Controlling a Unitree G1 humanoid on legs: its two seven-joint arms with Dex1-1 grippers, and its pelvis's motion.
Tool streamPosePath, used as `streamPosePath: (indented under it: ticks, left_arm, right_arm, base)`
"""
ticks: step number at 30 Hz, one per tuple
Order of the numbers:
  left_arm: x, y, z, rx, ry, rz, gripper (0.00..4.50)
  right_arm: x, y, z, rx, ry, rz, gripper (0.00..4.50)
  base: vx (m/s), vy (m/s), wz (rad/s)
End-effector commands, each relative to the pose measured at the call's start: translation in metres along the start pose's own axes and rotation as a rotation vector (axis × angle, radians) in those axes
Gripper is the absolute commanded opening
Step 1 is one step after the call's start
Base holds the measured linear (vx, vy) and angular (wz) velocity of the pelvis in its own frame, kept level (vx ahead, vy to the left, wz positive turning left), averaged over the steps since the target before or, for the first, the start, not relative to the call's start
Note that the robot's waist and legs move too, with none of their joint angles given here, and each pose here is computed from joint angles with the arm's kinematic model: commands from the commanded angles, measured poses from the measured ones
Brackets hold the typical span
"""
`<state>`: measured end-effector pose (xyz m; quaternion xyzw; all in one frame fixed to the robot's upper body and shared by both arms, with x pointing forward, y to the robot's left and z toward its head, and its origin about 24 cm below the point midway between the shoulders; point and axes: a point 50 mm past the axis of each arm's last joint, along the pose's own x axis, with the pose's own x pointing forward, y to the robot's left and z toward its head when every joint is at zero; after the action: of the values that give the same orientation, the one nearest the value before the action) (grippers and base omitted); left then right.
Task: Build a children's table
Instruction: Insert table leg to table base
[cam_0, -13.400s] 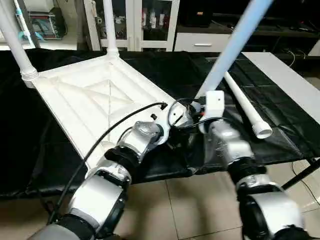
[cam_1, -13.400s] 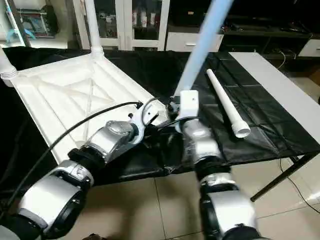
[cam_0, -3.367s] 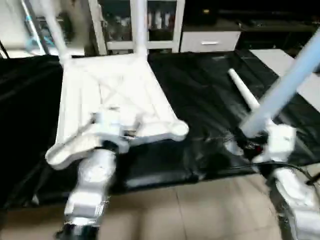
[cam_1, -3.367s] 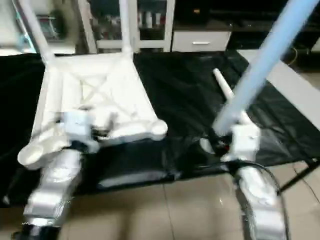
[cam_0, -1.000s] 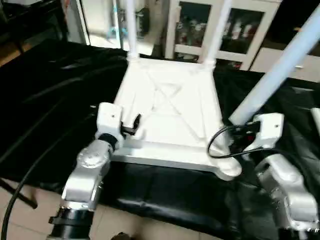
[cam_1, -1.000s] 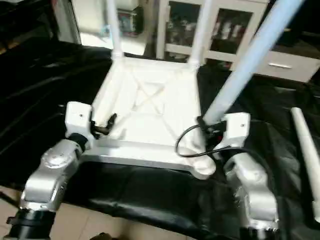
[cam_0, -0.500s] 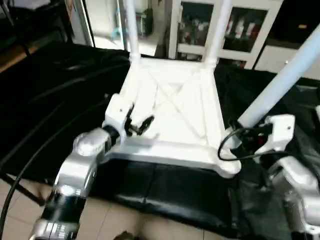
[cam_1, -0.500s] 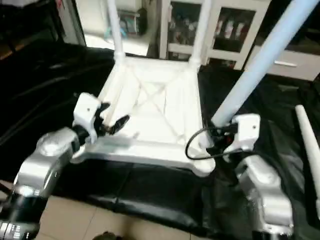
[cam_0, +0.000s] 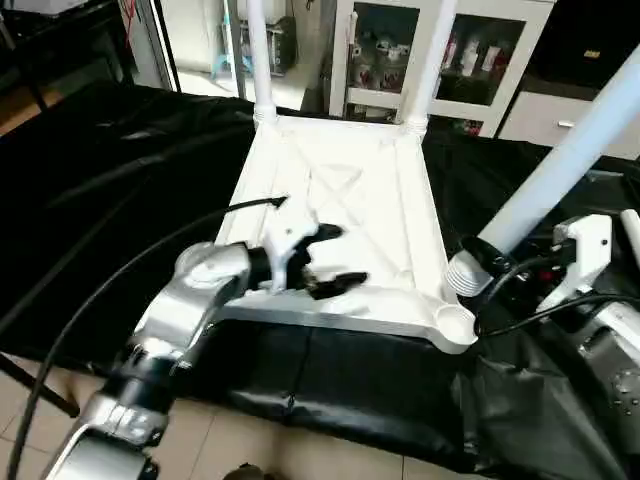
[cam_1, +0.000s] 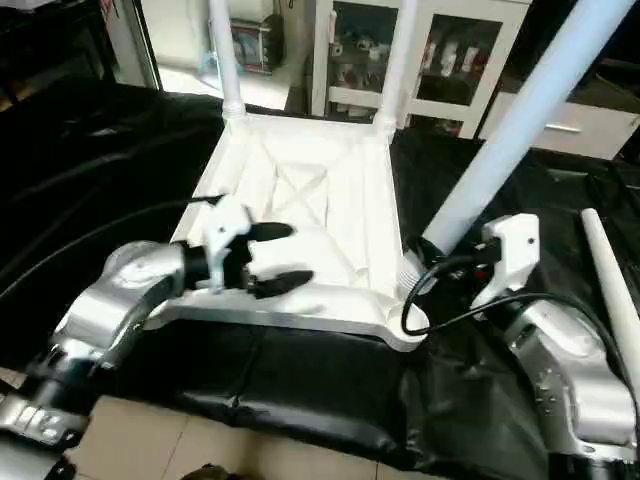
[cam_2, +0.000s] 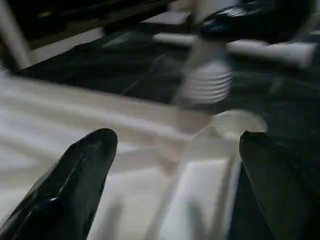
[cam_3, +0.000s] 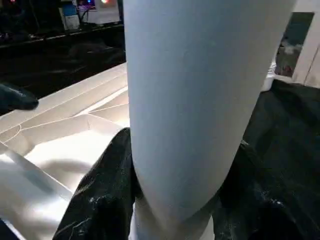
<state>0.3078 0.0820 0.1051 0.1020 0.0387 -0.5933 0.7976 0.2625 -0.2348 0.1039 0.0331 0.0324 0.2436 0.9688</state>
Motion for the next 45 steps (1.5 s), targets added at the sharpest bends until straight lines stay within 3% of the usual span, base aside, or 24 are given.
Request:
streamPosePath:
  ticks: [1,4,7,8,9,10,11,13,19,24,34,43,45]
  left_arm:
    - [0.003,-0.001,-0.002,0.027,0.031,-0.021,4.38]
    - [0.004,-0.002,-0.003,0.018,0.052,0.0,4.38]
    - [-0.001,0.009,0.002,-0.026,-0.083,0.274,4.38]
    - [-0.007,0.016,0.0,-0.096,-0.124,0.423,4.38]
    - [-0.011,0.021,-0.005,-0.177,-0.125,0.516,4.38]
    - [-0.011,0.021,-0.005,-0.183,-0.125,0.523,4.38]
    - [-0.023,0.024,-0.014,-0.265,-0.113,0.657,4.38]
    - [-0.032,0.022,-0.018,-0.26,-0.114,0.722,4.38]
    - [-0.039,0.016,-0.021,-0.263,-0.073,0.778,4.38]
    - [-0.04,0.014,-0.02,-0.28,-0.061,0.832,4.38]
    - [-0.038,0.01,-0.012,-0.209,-0.048,0.766,4.38]
    - [-0.032,0.011,-0.017,-0.322,-0.07,0.837,4.38]
    - [-0.033,0.012,-0.018,-0.307,-0.05,0.854,4.38]
  right_arm:
    - [-0.006,0.0,0.008,-0.008,-0.018,0.001,1.86]
    - [-0.007,0.004,0.009,-0.004,-0.017,0.01,1.86]
    - [-0.001,0.01,0.005,0.016,-0.041,-0.059,1.86]
    - [0.001,0.012,0.003,0.043,-0.055,-0.099,1.86]
    - [0.002,0.014,0.001,0.061,-0.059,-0.118,1.86]
    - [0.002,0.014,0.001,0.062,-0.059,-0.12,1.86]
    - [0.005,0.022,-0.003,0.083,-0.06,-0.129,1.86]
    - [0.008,0.03,-0.007,0.099,-0.062,-0.12,1.86]
    - [0.015,0.038,-0.012,0.111,-0.047,-0.109,1.86]
    - [0.017,0.034,-0.009,0.101,-0.045,-0.118,1.86]
    - [0.016,0.024,-0.005,0.054,-0.036,-0.123,1.86]
    - [0.015,0.03,-0.008,0.059,-0.033,-0.117,1.86]
    - [0.015,0.031,-0.008,0.061,-0.033,-0.116,1.86]
  base:
    - [0.0,0.0,0.0]
    - [0.0,0.0,0.0]
    - [0.0,0.0,0.0]
    - [0.0,0.0,0.0]
    - [0.0,0.0,0.0]
    - [0.0,0.0,0.0]
    - [0.0,0.0,0.0]
    - [0.0,0.0,0.0]
    - [0.005,-0.091,0.09]
    - [-0.026,-0.102,-0.05]
    - [-0.004,0.056,0.0]
    - [-0.004,-0.015,0.04]
    - [-0.004,-0.098,0.05]
